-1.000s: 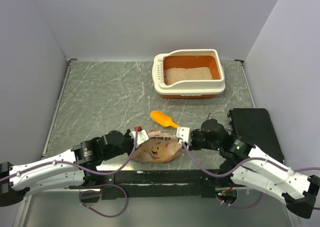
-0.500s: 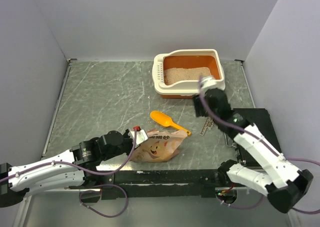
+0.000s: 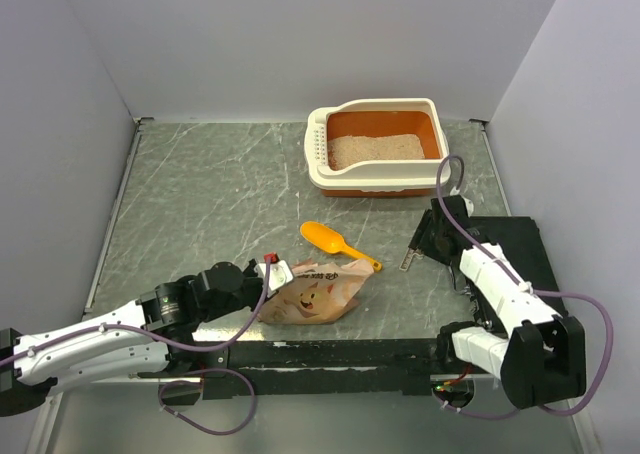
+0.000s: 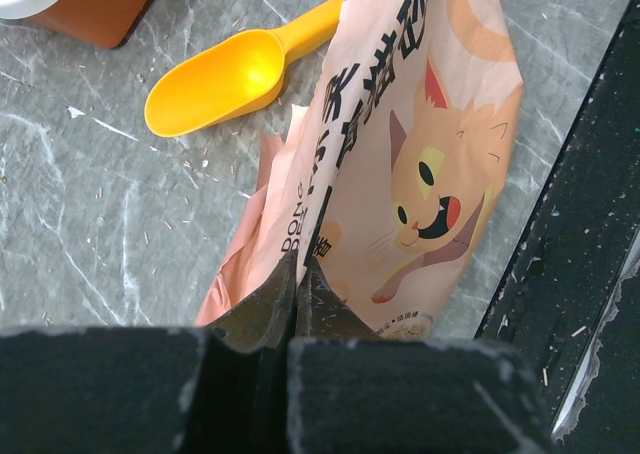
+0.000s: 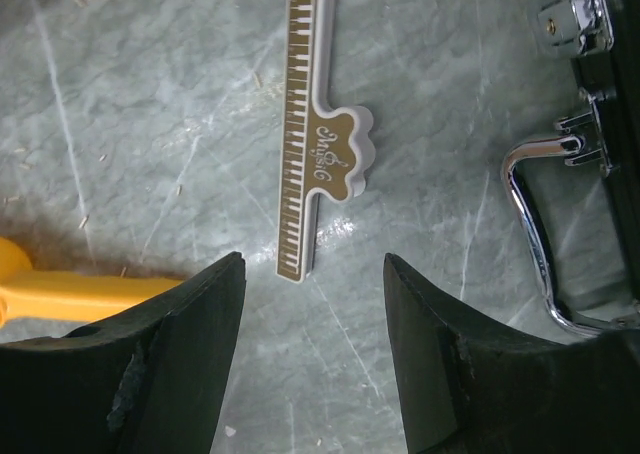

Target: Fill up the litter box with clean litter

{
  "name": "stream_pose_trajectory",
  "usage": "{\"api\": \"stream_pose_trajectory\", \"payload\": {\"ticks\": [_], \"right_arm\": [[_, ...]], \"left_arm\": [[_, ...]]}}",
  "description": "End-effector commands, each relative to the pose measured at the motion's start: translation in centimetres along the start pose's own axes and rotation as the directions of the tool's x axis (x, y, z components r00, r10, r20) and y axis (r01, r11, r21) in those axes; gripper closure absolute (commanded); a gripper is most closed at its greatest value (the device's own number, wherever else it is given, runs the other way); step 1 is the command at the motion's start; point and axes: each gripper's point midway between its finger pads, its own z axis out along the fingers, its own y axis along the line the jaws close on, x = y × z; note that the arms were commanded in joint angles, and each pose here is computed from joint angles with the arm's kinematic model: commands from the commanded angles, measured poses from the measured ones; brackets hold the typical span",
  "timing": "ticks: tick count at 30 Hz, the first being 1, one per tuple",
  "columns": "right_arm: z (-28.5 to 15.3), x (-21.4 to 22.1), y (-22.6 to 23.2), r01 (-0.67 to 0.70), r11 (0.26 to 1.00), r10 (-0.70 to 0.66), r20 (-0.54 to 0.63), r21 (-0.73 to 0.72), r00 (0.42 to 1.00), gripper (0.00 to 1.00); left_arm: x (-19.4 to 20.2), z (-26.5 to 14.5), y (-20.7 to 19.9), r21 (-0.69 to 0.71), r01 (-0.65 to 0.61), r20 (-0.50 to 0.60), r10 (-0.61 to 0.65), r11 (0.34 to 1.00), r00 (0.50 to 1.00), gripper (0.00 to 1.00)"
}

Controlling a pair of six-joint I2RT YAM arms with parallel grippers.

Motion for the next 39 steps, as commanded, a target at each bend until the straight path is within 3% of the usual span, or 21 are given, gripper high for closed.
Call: {"api": "stream_pose_trajectory", "payload": {"ticks": [1, 16, 39], "right_arm": [[1.5, -0.9, 0.4, -0.116, 0.993, 0.117, 0.022, -0.021, 0.993, 0.36], [4.4, -1.0, -0.8, -0.14, 0.99, 0.141, 0.005, -0.028, 0.99, 0.52], [6.2, -0.5, -1.1, -0.148, 0.989, 0.148, -0.019, -0.014, 0.989, 0.61]], "left_arm": [[-3.8, -0.9, 1.0, -0.029, 0.039, 0.126, -0.035, 0.999, 0.991, 0.99], [-3.2, -0.3, 0.5, -0.008, 0.031, 0.093, -0.03, 1.0, 0.995, 0.99], [-2.6, 0.3, 0.2, 0.002, 0.026, 0.064, -0.026, 1.0, 0.998, 0.99]]}}
